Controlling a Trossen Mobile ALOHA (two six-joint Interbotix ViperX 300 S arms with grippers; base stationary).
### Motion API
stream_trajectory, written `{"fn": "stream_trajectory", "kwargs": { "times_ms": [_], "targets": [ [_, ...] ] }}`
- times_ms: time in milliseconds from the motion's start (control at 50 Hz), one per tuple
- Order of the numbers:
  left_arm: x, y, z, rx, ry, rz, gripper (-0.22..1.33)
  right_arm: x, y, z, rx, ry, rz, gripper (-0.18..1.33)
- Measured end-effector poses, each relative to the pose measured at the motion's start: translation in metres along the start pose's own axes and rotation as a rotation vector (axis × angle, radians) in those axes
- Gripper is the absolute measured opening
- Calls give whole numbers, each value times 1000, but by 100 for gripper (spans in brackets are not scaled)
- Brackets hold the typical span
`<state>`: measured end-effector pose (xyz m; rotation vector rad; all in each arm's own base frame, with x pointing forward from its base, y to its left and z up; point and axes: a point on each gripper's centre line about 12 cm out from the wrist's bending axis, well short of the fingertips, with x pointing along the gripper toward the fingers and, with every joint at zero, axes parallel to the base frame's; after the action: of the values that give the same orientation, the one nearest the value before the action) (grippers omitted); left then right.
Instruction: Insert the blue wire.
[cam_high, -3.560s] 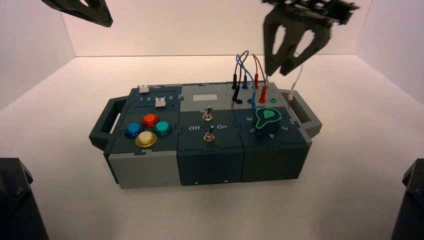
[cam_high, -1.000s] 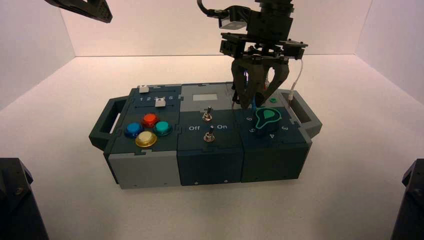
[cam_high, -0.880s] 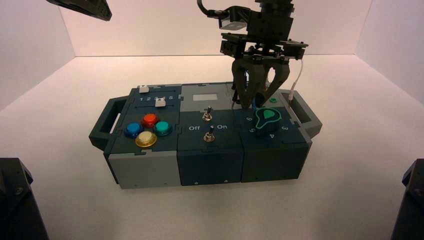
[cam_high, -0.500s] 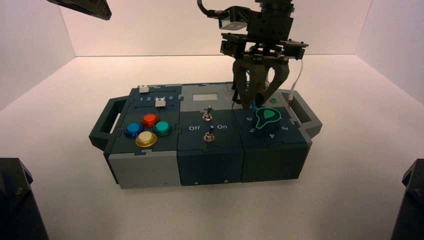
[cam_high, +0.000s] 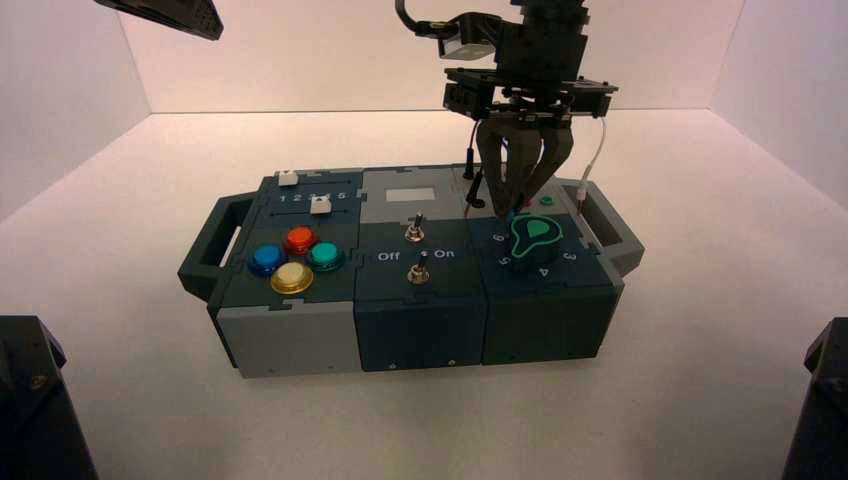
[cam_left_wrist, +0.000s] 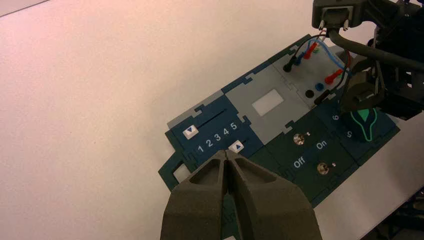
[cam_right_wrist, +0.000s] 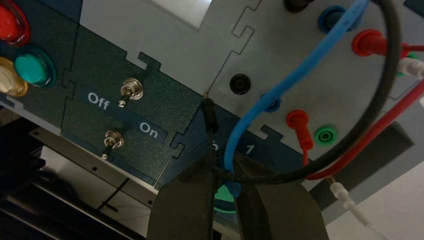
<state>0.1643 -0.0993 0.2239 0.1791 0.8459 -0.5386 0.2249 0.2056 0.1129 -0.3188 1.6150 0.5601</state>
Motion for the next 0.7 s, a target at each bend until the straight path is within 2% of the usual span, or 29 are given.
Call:
{"fn": "stream_trajectory", "kwargs": {
  "times_ms": [120,320,580,700],
  "targets": [
    [0,0,1,-1,-2,1,-16,-7,-1,2,-9,-39,-18,8],
    [0,0,1,-1,-2,1,-16,-22,0,6,-12,-123,-19,8],
    [1,-1,0,-2,4,-5,-16,-23,-1,9,-6,-161,-27,8],
    [2,-6,-1,18,11,-22,-16,-23,-2,10,-10,-166,-42,8]
  ]
}}
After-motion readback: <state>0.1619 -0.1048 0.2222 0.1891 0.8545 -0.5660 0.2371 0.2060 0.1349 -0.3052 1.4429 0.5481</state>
